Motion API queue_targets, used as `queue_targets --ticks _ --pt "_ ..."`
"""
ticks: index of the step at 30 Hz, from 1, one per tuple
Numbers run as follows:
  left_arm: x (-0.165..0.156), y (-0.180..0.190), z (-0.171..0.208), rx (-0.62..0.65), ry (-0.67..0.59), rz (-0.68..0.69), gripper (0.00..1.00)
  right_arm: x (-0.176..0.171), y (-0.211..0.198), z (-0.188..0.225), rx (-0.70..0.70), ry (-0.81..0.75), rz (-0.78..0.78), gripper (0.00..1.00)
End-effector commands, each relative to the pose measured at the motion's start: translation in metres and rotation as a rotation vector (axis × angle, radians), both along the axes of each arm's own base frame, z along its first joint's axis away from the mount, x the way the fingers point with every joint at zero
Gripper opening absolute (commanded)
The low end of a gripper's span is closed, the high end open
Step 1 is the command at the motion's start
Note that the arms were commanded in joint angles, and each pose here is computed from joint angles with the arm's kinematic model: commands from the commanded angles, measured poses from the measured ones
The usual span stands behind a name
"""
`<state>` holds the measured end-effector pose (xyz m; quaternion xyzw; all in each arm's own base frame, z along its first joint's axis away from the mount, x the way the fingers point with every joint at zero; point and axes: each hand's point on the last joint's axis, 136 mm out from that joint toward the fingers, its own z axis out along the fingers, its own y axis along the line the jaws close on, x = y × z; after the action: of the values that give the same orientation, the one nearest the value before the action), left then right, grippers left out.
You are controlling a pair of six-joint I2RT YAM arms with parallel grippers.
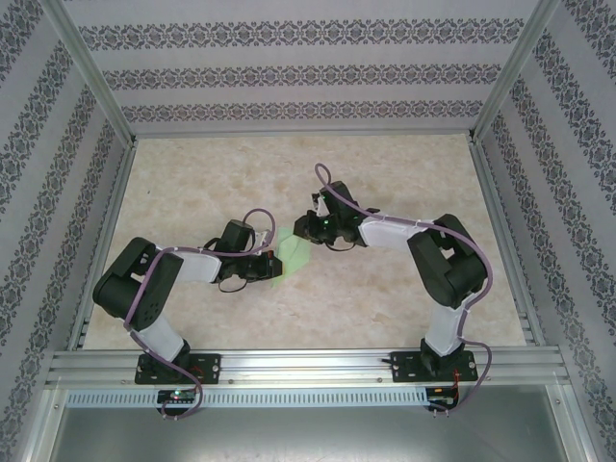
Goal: Fold a paper plane with a square sheet of paper (pick it up from the middle)
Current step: Fourth fold the wing at the center of the table.
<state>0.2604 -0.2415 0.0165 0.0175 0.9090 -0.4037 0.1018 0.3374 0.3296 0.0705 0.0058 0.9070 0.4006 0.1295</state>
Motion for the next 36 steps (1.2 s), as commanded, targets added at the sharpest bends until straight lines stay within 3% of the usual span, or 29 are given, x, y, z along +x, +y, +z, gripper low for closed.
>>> queue_targets --ticks 1,10,17,36 --pt "-0.027 0.027 -0.05 0.18 0.118 0.027 0.0 -0.018 0.02 -0.013 0.004 0.02 0.084 0.16" --pt "-0.028 0.028 -0.051 0.195 0.125 0.013 0.0 -0.023 0.035 -0.049 0.004 0.078 0.109 0.15" --pt "-0.04 0.04 -0.061 0.252 0.16 0.011 0.0 0.002 0.006 -0.065 -0.13 0.07 0.031 0.15" --pt "-0.05 0.044 -0.067 0.258 0.177 0.009 0.0 0.088 -0.048 -0.063 -0.139 0.069 -0.096 0.16"
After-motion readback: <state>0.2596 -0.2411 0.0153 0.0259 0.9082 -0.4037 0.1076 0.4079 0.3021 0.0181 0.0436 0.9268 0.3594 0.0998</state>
